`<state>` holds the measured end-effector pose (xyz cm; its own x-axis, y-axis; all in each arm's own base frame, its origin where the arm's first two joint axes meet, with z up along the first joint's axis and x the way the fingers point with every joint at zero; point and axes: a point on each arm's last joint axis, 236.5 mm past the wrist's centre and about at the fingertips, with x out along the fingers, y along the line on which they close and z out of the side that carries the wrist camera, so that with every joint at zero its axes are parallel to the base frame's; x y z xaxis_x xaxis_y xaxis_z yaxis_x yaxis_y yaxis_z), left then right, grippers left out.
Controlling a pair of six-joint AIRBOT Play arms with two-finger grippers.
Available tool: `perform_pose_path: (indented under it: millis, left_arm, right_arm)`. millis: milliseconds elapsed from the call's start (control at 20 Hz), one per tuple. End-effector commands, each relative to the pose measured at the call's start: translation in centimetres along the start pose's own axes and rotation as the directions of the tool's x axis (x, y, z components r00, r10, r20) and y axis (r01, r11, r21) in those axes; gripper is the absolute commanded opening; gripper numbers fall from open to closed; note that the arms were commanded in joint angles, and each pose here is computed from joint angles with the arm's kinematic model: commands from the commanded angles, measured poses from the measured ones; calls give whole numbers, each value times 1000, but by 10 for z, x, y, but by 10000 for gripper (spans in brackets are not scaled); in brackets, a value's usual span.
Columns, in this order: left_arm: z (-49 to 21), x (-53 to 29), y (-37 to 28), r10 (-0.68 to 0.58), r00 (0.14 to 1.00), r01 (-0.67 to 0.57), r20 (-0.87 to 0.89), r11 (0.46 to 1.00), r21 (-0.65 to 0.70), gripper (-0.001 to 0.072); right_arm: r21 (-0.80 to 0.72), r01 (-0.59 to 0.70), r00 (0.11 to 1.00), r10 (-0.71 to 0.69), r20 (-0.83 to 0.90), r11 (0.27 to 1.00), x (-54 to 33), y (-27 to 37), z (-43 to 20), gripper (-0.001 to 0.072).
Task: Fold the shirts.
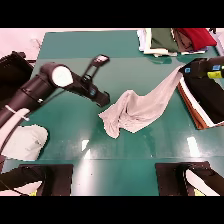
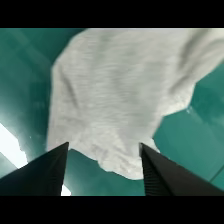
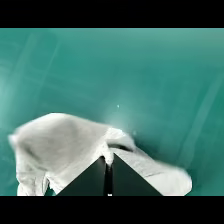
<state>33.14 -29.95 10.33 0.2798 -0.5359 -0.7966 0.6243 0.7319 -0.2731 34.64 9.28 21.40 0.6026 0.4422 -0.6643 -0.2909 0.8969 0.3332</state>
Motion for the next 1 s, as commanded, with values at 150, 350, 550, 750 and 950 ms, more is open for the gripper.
perform_pose_path:
  millis: [150,350,550,750,950]
  left_arm:
    - [-4,-44,86,111,992,-92,56,959,-270,526]
    - [-51,15,83,28,999,-19,16,913,-408,526]
    - [-109,77,66,-62,997,26,-48,839,-543,526]
    - [-111,116,43,-79,997,54,-24,839,-541,527]
    - [-97,129,42,-65,997,76,40,811,-580,525]
  right_arm:
    - [21,8,1000,-9,21,1000,10,-8,0,14]
    - [22,10,1000,-10,26,1000,10,-8,1,14]
    - [22,12,999,-13,43,1000,10,-8,6,14]
    - [22,12,999,-13,41,1000,10,-8,5,14]
    - [22,11,999,-12,37,1000,10,-8,4,15]
